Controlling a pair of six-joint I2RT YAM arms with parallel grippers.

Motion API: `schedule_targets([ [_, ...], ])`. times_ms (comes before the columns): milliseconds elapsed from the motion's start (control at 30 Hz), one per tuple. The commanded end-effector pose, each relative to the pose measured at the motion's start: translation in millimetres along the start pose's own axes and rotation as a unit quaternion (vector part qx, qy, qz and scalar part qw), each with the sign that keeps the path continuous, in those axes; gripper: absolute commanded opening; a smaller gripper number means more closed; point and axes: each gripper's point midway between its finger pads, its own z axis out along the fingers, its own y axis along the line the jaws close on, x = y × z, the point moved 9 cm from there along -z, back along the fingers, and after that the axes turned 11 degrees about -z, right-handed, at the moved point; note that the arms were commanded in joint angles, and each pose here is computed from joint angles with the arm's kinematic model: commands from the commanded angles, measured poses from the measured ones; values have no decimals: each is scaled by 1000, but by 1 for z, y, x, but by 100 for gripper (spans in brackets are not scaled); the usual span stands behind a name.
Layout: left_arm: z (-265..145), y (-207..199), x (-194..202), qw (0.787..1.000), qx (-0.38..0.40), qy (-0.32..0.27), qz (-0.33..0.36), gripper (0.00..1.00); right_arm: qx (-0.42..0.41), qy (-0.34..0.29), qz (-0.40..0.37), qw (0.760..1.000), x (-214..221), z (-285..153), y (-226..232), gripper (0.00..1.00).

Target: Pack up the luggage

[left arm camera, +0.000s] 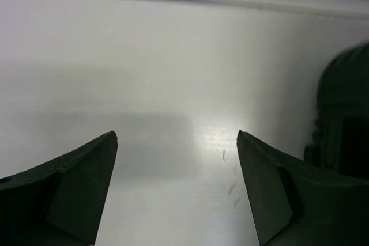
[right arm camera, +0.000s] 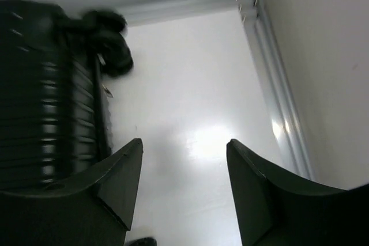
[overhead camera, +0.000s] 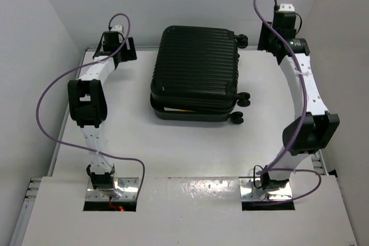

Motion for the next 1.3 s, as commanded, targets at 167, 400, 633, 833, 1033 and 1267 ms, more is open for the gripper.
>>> schedule_targets([
  [167,-4,-40,71,968,186,166,42,64,-8,88,88,992,41,28,-42,57],
  [400,-75,-59,132,898,342,226,159,51,-71,137,95,983,67,55,-49,50],
  [633,-84,-68,133,890,360,229,165,71,-264,178,77,945,134,56,-23,32],
  [833,-79,-25,45,962,262,75,34,85,-326,212,38,921,214,48,-9,27],
  [1033,-120,-4,10,967,250,43,0,86,-397,254,75,879,260,48,37,23],
  [1267,-182,27,-7,973,229,-5,-14,92,-530,257,45,807,272,3,108,20],
])
